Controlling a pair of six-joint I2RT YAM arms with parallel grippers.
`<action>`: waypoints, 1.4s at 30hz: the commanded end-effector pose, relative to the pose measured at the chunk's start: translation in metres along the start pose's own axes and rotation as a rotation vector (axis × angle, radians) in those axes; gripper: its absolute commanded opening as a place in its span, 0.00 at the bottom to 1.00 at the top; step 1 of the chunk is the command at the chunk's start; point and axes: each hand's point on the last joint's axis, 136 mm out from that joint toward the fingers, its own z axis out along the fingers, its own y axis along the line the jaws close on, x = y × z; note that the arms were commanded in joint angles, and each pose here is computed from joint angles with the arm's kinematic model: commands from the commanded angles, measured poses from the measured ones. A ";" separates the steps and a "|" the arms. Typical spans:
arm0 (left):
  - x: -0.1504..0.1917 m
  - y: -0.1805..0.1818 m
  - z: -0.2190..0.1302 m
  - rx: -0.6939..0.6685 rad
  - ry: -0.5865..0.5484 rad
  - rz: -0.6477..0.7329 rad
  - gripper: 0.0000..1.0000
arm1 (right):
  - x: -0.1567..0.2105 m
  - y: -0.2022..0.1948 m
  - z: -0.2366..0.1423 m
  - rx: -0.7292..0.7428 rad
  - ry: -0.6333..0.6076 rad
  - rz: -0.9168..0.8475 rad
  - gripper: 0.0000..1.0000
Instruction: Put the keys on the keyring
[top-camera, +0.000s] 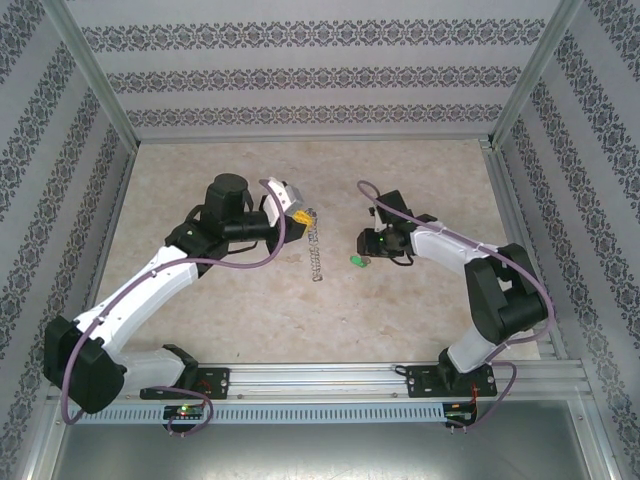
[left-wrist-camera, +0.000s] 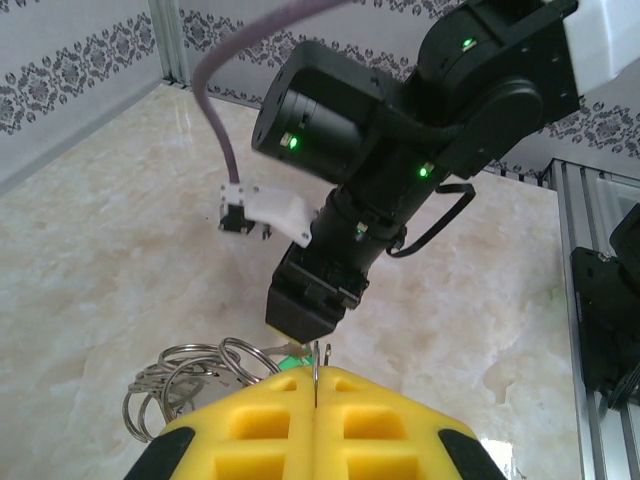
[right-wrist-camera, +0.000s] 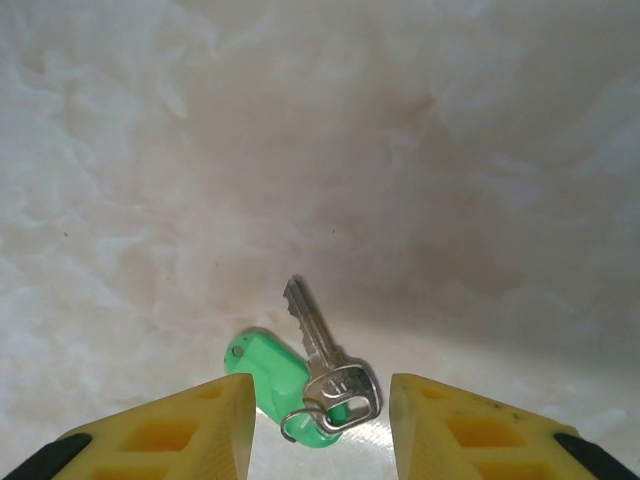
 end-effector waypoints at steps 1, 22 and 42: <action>-0.024 -0.006 -0.008 -0.014 -0.091 0.050 0.00 | 0.003 -0.006 -0.001 0.120 0.012 -0.015 0.41; -0.026 -0.015 -0.014 0.007 -0.147 0.053 0.00 | 0.022 0.003 0.023 0.290 0.080 -0.035 0.28; -0.027 -0.015 -0.015 0.008 -0.156 0.057 0.00 | 0.036 -0.003 0.025 0.352 0.097 -0.090 0.00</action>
